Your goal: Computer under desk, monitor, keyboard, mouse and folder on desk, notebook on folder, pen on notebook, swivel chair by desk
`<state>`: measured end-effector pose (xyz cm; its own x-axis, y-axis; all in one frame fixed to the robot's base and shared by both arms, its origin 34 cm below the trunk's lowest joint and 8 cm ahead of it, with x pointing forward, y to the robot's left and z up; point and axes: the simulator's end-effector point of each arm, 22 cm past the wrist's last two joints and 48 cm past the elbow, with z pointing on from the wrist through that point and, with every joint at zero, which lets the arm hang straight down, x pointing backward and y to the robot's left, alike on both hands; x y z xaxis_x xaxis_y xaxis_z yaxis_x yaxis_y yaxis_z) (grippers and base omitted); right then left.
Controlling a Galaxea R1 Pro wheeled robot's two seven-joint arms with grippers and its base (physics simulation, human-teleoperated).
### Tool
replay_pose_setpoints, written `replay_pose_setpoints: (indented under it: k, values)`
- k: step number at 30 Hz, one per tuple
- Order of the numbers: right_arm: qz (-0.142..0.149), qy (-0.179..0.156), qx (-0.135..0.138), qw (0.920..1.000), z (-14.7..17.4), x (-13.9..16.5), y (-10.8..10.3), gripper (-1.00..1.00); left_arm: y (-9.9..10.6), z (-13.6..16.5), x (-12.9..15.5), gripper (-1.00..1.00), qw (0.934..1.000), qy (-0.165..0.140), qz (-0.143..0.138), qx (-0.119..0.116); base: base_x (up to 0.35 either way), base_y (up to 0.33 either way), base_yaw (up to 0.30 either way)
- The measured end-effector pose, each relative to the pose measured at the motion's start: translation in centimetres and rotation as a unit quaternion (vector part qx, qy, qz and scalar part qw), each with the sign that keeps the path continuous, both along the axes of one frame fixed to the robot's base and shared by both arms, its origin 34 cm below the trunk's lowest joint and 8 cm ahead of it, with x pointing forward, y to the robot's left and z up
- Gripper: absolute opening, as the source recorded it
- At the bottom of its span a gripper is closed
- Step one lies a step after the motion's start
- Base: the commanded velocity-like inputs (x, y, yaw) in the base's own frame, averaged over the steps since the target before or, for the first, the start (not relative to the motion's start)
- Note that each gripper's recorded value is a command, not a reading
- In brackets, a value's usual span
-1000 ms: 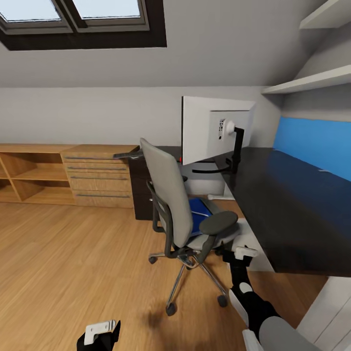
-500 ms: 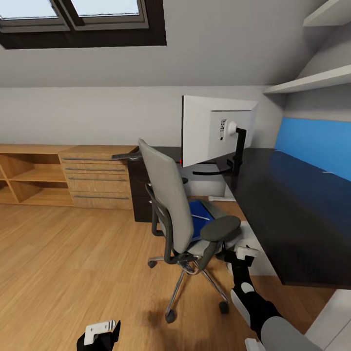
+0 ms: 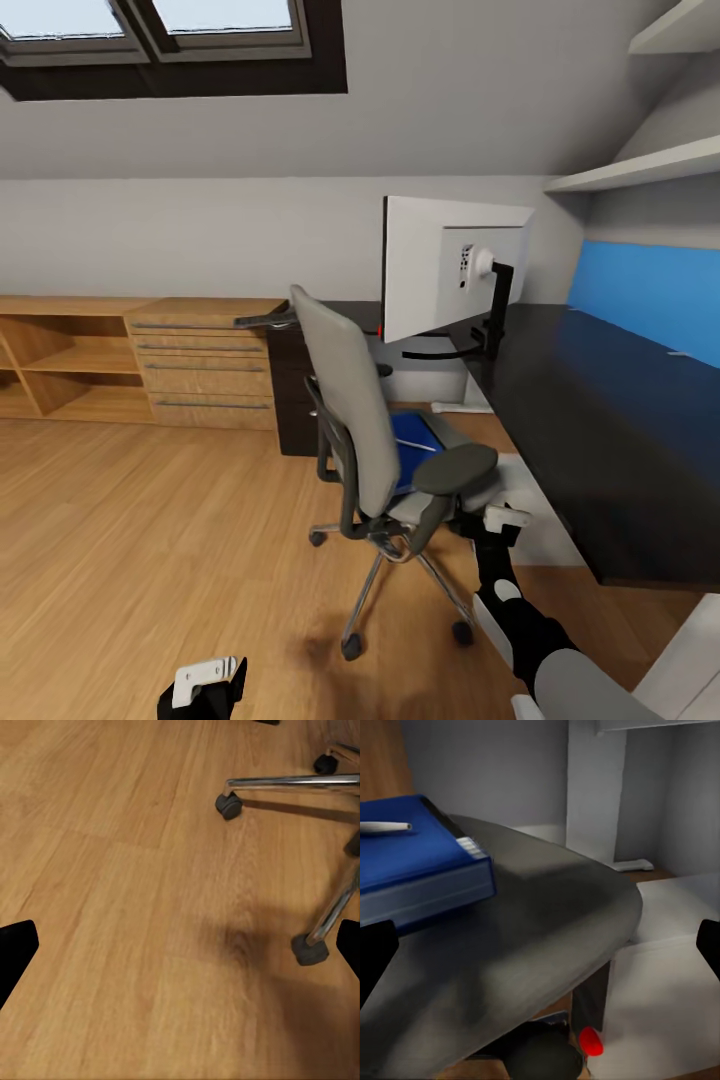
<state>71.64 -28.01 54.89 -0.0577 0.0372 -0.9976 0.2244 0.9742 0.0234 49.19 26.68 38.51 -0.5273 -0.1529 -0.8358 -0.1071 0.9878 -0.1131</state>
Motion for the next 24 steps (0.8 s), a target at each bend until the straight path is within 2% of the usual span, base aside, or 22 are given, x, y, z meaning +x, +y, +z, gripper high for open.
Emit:
replay_pose_setpoints:
  k: [12, 24]
  values:
    - [0.001, 0.000, 0.000, 1.0000, -0.03, -0.01, 0.13, 1.00, 0.05, 0.01, 0.02, 1.00, 1.0000, 0.000, 0.001, 0.000, -0.004, 0.019, 0.000]
    - [0.000, 0.000, 0.001, 1.0000, -0.01, -0.02, 0.09, 1.00, 0.07, 0.01, 0.01, 1.00, 1.0000, 0.000, 0.001, 0.000, -0.027, 0.200, 0.000]
